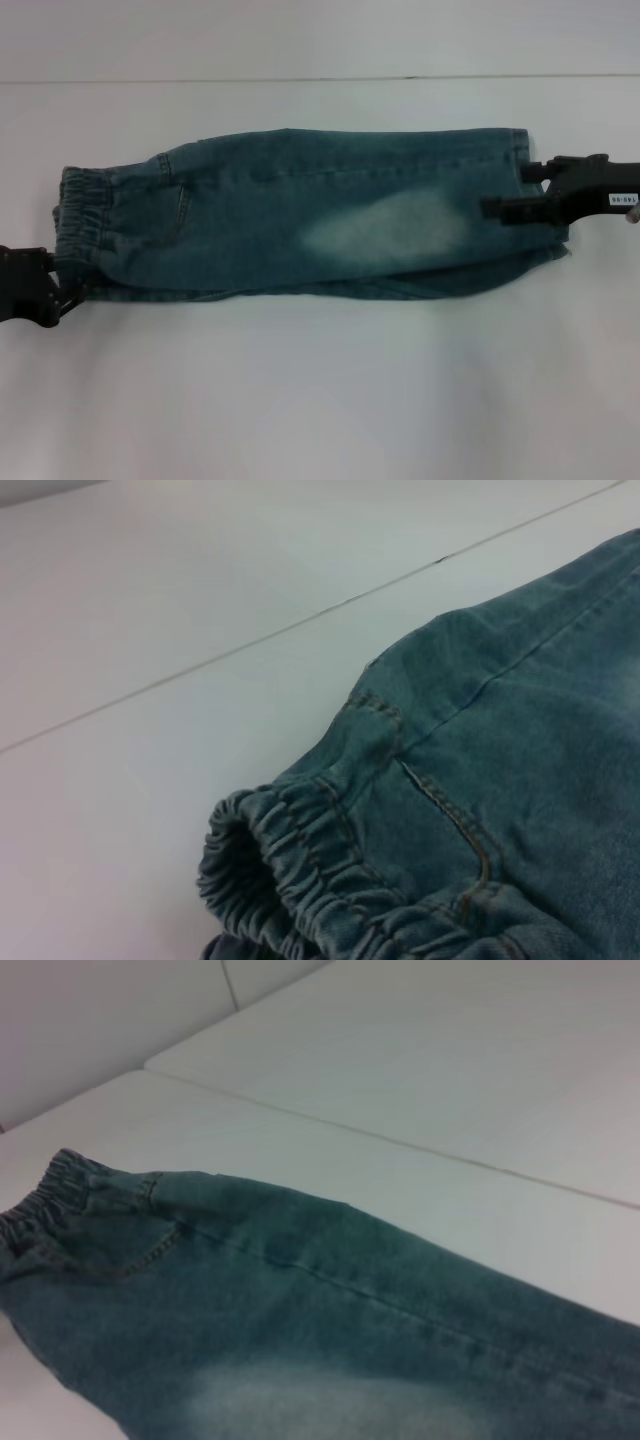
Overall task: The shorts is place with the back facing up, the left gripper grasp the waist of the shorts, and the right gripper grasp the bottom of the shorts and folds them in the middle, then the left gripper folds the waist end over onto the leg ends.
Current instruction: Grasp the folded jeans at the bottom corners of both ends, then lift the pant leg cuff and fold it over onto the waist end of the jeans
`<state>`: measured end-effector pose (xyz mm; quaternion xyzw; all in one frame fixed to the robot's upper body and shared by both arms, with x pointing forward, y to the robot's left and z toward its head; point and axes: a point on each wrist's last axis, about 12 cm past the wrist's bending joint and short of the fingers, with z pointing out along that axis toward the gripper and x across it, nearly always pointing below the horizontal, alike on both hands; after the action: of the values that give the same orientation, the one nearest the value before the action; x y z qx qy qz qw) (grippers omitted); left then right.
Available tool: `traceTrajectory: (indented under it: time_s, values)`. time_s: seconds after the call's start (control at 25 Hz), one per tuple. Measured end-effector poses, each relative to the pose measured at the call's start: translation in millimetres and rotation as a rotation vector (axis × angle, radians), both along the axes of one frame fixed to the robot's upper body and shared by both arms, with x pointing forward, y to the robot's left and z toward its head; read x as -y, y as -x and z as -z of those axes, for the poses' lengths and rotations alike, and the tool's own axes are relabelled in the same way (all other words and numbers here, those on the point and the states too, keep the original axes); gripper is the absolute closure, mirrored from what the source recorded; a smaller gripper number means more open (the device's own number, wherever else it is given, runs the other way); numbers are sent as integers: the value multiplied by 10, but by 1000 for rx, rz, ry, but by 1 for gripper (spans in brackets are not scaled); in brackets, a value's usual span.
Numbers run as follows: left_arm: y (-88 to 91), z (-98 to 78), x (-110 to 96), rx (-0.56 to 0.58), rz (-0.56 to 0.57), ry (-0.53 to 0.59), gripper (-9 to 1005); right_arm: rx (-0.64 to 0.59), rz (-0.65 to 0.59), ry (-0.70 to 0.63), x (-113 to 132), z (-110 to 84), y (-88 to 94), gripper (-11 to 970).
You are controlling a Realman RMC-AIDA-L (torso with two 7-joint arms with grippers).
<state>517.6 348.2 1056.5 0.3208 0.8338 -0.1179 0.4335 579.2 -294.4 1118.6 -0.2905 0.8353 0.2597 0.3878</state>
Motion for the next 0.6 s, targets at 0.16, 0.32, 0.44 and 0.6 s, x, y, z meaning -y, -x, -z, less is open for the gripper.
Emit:
traceTrajectory:
  time_s: [0.16,0.32,0.44,0.6]
  values:
    - [-29,-6,14,-9,4,-5,570,-7,-6,-22,-20,54,21,16]
    - [-84,-41,59,-60,23,-6,704,6,-3,-45,-39,118,27,19]
    - [-164,-133,88,-79,28,-15,776,37,6,-69,-66,169,8,22]
    - [-296,-422,175,-104,72,-6,850,105,33,-99,-114,253,-47,25]
